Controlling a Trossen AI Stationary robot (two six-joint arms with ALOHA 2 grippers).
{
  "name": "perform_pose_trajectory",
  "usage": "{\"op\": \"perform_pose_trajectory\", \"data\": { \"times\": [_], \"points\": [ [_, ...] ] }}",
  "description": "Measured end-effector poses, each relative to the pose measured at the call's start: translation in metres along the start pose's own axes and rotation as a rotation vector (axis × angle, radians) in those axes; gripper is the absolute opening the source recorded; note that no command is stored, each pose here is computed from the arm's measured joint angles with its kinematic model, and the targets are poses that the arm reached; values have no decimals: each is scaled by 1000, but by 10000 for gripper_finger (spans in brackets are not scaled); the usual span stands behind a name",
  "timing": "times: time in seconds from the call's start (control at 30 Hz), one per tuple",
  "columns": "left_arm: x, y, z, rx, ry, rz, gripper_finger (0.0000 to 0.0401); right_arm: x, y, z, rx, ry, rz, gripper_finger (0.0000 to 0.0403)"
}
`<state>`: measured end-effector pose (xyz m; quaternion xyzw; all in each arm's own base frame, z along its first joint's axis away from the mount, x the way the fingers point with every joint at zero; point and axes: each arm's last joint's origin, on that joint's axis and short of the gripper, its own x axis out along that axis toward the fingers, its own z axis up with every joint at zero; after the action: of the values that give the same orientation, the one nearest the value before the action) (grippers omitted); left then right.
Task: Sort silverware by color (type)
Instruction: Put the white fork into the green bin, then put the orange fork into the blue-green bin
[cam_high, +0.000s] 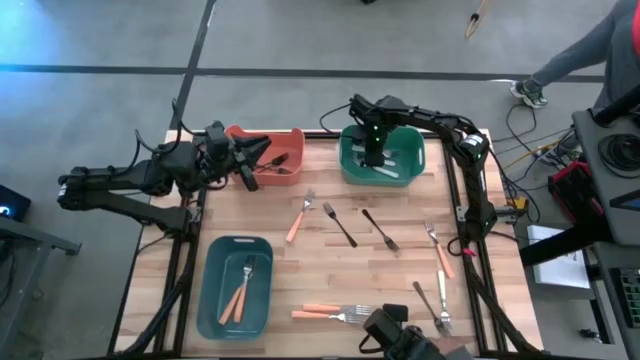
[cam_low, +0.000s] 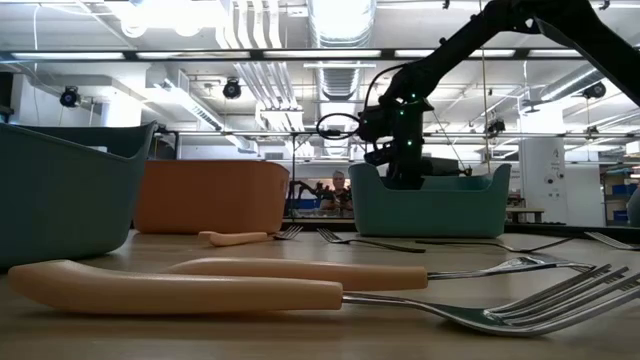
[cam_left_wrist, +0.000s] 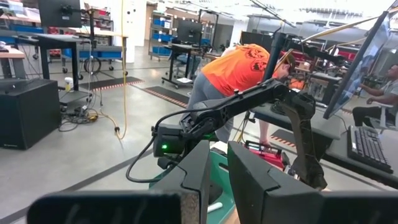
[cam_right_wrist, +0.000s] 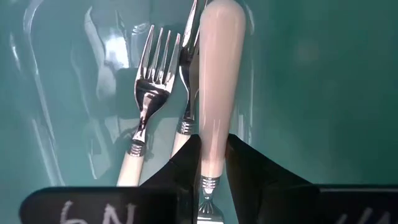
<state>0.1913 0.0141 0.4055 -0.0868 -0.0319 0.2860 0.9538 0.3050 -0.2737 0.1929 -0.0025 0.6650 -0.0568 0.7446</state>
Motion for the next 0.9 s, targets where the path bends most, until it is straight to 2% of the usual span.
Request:
{"op": "perform_pose_trajectory", "data": {
  "times": [0.2,0.57,0.7,0.9],
  "points": [
    [2,-1,-1,2,3,1,40,-3,0,0,-9,-7,-6,57],
    [3,-2,-1,-3,-5,0,40,-18,1,-2,42,-24,-37,132],
    [3,-2,-2,-1,-1,0,40,-40,7,-5,121,-56,-57,143],
    [3,-1,-6,-34,46,4,40,-92,29,-7,255,-184,-95,146]
  ]
}}
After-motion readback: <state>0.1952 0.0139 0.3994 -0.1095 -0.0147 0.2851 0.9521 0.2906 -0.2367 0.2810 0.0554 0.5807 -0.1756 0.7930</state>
